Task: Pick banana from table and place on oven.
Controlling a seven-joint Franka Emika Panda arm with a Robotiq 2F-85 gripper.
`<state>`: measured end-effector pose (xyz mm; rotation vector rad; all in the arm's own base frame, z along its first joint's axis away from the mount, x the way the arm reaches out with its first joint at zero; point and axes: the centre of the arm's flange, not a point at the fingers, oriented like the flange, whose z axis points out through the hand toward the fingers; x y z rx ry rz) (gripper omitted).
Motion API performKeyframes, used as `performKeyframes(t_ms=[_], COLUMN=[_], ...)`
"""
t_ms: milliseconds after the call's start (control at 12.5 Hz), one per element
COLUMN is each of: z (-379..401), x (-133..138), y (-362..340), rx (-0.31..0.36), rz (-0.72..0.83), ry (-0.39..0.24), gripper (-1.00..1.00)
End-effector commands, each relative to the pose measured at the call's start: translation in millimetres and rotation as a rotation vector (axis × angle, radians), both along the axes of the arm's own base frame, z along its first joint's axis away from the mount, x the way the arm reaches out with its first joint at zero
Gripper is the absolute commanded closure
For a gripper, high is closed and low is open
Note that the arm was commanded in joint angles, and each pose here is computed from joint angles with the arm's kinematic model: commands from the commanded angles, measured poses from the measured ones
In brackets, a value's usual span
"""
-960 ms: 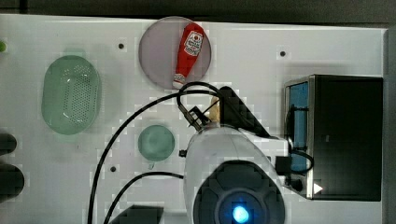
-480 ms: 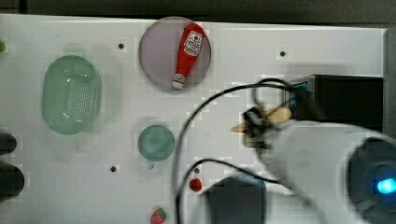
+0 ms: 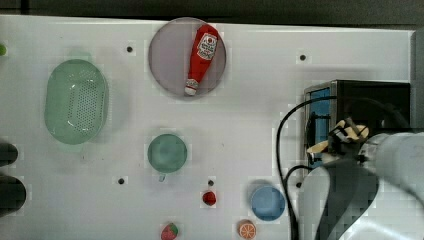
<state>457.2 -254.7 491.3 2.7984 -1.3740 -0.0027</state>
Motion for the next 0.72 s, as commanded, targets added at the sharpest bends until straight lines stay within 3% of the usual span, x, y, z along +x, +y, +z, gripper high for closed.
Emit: performKeyframes(t_ms=[80,480,560,720], z=[3.3,-38.4,-44.9,-55.4], x=[7.1,23.8,24.8,25.0], y=[-48.7,-99.9,-101.3,-102.5], rx=[-0.059,-0.118,-0.115,-0.108], rz=[0.188,0.333,0.337,0.335], ry=[-0.017,0.079,0.093,0.115], gripper=[0.64,0.64,0.57,0.15])
